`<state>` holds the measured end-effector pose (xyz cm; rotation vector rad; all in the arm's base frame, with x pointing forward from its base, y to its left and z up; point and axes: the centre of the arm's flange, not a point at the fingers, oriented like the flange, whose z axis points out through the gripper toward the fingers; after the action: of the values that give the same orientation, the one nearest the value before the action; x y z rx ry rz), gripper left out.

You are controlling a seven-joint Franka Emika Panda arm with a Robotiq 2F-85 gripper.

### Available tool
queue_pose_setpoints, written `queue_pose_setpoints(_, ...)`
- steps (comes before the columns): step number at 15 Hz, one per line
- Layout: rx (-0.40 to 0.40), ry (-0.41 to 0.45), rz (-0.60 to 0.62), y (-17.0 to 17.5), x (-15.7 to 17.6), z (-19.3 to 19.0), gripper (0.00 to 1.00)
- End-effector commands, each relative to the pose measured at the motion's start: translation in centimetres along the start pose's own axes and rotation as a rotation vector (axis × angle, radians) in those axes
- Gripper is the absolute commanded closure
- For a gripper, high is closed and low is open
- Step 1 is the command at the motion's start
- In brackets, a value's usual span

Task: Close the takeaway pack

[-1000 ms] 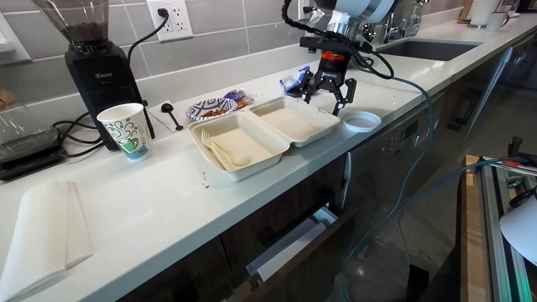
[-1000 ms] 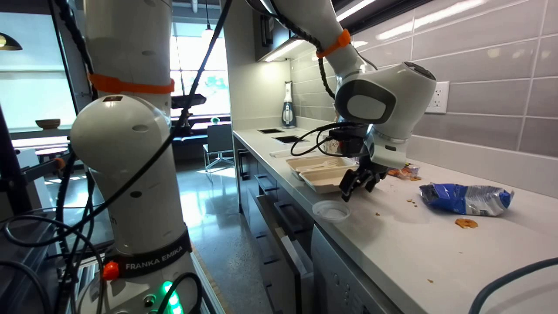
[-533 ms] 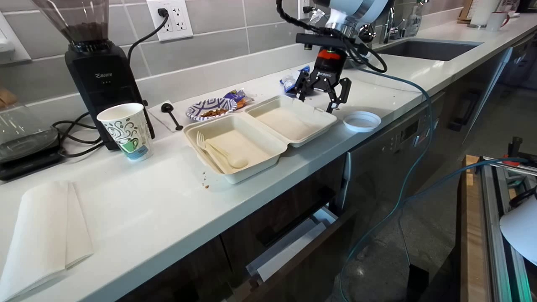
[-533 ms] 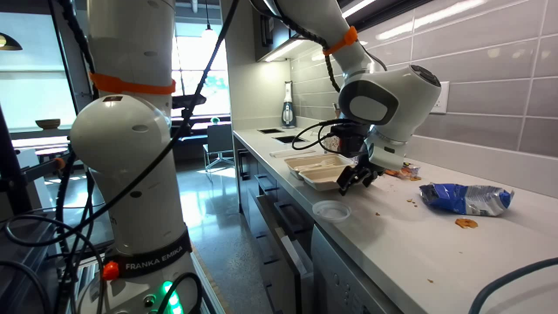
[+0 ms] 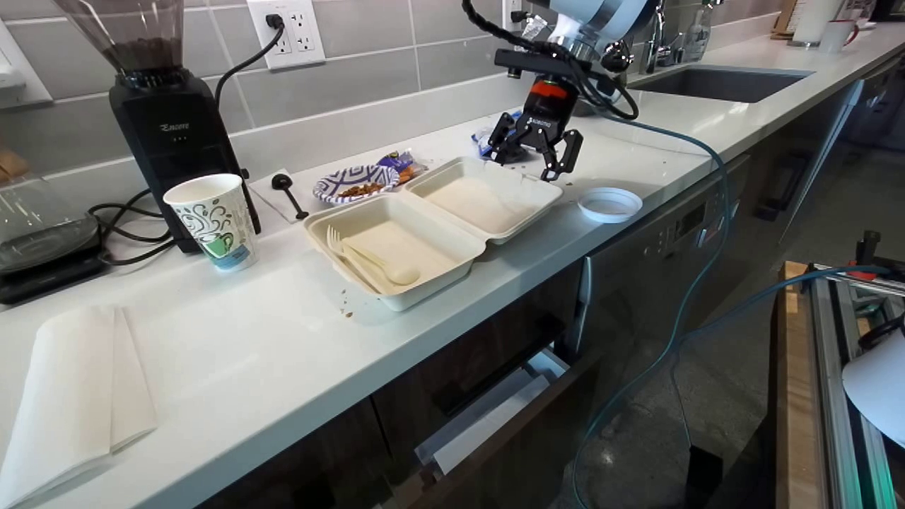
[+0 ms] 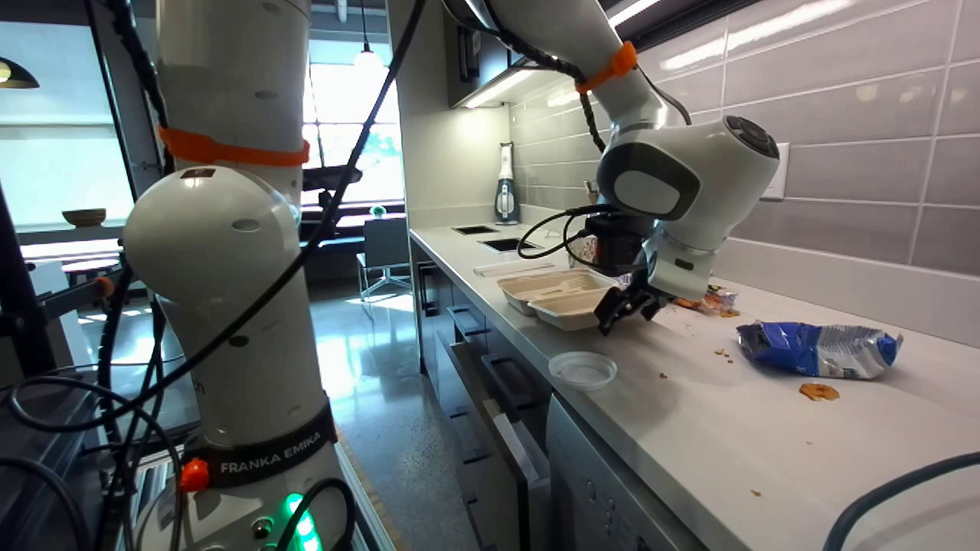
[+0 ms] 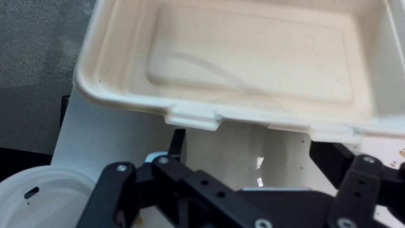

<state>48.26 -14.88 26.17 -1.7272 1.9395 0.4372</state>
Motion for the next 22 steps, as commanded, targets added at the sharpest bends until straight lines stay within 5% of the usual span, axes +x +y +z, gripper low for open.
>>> queue_pose_setpoints(1,0.013,-0.058,0.0,-0.4,-0.1,-0.1,0.0)
queue_pose_setpoints(22,0.039,-0.098,-0.134,-2.1,-4.5,-2.5,0.0)
